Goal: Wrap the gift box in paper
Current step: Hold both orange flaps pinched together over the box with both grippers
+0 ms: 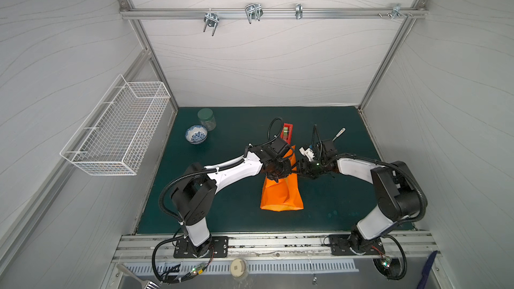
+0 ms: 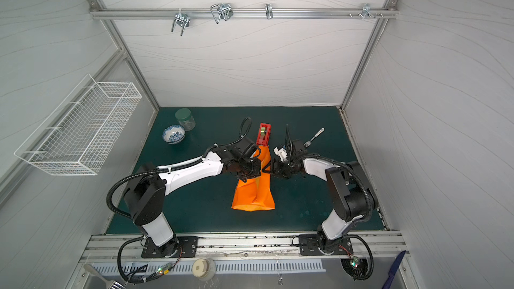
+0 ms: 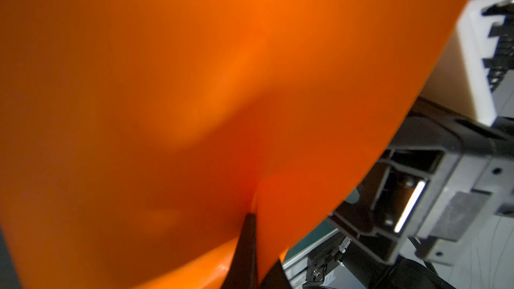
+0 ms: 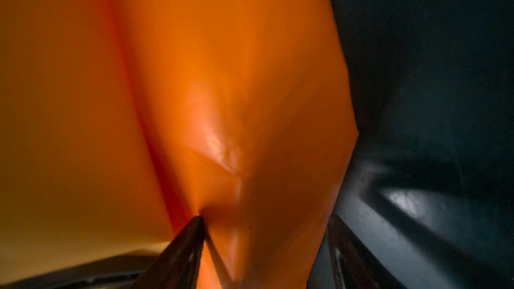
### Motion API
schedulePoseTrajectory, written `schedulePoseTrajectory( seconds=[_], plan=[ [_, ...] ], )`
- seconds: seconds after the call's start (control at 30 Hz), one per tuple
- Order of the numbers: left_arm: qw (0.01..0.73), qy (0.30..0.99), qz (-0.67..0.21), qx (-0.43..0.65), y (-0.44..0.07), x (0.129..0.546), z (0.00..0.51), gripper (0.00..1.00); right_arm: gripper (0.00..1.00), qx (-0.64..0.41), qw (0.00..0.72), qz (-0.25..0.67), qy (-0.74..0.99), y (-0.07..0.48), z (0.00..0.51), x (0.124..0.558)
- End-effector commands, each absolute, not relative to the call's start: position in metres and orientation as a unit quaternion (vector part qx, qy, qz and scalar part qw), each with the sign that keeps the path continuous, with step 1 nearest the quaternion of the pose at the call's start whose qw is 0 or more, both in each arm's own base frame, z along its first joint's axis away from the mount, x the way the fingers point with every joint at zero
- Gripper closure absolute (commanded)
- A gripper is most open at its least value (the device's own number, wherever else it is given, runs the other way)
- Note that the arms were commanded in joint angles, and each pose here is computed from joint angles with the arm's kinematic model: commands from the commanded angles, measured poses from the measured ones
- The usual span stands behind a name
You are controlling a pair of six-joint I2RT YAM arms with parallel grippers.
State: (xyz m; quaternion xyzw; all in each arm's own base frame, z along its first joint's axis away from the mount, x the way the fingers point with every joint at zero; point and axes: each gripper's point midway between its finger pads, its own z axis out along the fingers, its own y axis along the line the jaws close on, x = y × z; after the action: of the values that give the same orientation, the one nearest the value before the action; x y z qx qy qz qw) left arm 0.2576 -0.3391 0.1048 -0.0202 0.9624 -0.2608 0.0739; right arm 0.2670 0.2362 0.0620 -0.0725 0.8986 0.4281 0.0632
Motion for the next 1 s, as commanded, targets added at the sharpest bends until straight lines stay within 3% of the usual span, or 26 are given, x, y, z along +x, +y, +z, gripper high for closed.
schedulePoseTrajectory(
  seconds=[0.0, 0.5, 0.97],
  plan=[
    [0.075, 0.959, -0.274, -0.017, -0.351, 0.258, 0.108, 1.00, 0.30, -0.055, 0.009, 0.376, 0.925, 0.223, 0.028, 0.239],
    [0.115, 0.948, -0.296, -0.032, -0.351, 0.267, 0.134, 1.00, 0.30, -0.057, 0.007, 0.380, 0.923, 0.226, 0.030, 0.239],
    [0.079, 0.963, -0.258, -0.010, -0.344, 0.255, 0.102, 1.00, 0.31, -0.056, 0.009, 0.379, 0.923, 0.226, 0.032, 0.240]
  ],
)
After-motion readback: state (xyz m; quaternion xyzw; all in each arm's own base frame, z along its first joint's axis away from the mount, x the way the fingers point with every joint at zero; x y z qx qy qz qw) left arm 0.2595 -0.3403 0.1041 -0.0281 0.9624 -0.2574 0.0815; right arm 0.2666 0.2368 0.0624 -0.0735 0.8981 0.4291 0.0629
